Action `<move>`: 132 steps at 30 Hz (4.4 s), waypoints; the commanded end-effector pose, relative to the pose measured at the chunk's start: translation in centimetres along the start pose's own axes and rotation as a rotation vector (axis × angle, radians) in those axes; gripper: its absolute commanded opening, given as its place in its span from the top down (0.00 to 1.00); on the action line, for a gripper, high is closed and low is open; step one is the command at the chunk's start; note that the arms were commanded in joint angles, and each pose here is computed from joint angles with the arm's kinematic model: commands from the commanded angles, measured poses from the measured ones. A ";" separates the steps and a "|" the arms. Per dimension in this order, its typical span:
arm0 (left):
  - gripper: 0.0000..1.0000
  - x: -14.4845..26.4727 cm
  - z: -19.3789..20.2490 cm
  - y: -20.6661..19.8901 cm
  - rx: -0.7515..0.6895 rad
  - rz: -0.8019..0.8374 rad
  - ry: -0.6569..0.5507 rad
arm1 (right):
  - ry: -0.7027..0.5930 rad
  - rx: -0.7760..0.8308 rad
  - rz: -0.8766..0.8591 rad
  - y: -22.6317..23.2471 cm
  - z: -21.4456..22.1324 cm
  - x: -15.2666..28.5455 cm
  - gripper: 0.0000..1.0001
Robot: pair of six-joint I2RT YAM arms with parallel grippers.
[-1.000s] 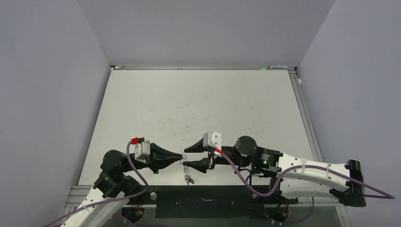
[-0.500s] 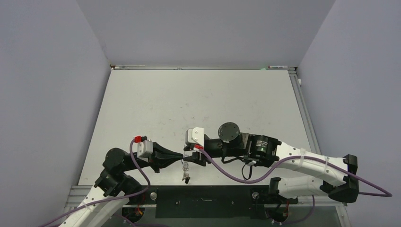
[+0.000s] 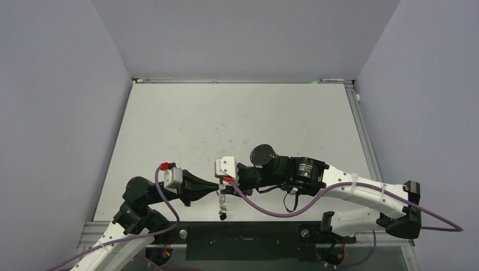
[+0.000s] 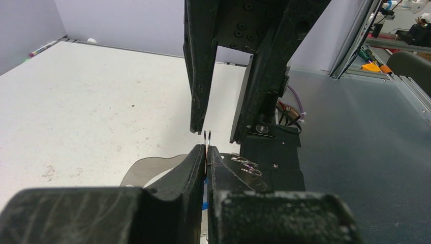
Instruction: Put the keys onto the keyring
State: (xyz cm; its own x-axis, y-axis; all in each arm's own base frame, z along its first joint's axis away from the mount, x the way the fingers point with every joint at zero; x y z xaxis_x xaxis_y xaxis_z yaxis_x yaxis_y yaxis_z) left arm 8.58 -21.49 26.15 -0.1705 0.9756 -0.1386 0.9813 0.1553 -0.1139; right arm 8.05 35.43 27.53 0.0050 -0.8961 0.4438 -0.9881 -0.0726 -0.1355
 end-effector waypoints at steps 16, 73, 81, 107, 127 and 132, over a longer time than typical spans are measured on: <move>1.00 -0.1 -2.1 -0.6 -0.049 0.021 -0.061 | -0.031 0.028 0.027 -1.6 -1.6 0.0 0.69; 1.00 0.0 -2.0 -0.7 -0.053 0.019 -0.063 | -0.056 0.019 -0.012 -1.2 -1.7 -0.3 0.80; 1.00 0.0 -2.0 -0.6 -0.054 0.016 -0.065 | -0.065 0.019 -0.013 -1.3 -1.8 -0.2 0.95; 0.59 0.6 -3.2 -1.5 -0.102 0.035 -0.154 | -0.327 -0.018 0.038 -0.2 -3.8 2.4 0.95; 0.79 0.1 -2.4 -0.7 -0.073 0.020 -0.115 | -0.324 -0.017 0.018 0.0 -3.7 1.8 0.95; 0.80 0.1 -2.4 -1.1 -0.074 0.044 -0.124 | -0.325 -0.015 0.017 -0.1 -3.7 1.6 0.95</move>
State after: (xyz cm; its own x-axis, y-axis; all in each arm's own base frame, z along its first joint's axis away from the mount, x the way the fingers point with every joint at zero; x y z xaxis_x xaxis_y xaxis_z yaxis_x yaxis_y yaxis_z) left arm 8.08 -21.22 27.73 -0.1613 0.9602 -0.2278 0.9864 0.1492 -0.0696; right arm 7.56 34.90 29.36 0.0196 -0.9746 0.2230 -0.9940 -0.0430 -0.1002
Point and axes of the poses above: each gripper's point midway between its finger pads, its own x axis back along the fingers, its own y axis along the line the jaws close on, z = x × y, the point moved 1 cm from there along x, back along the fingers
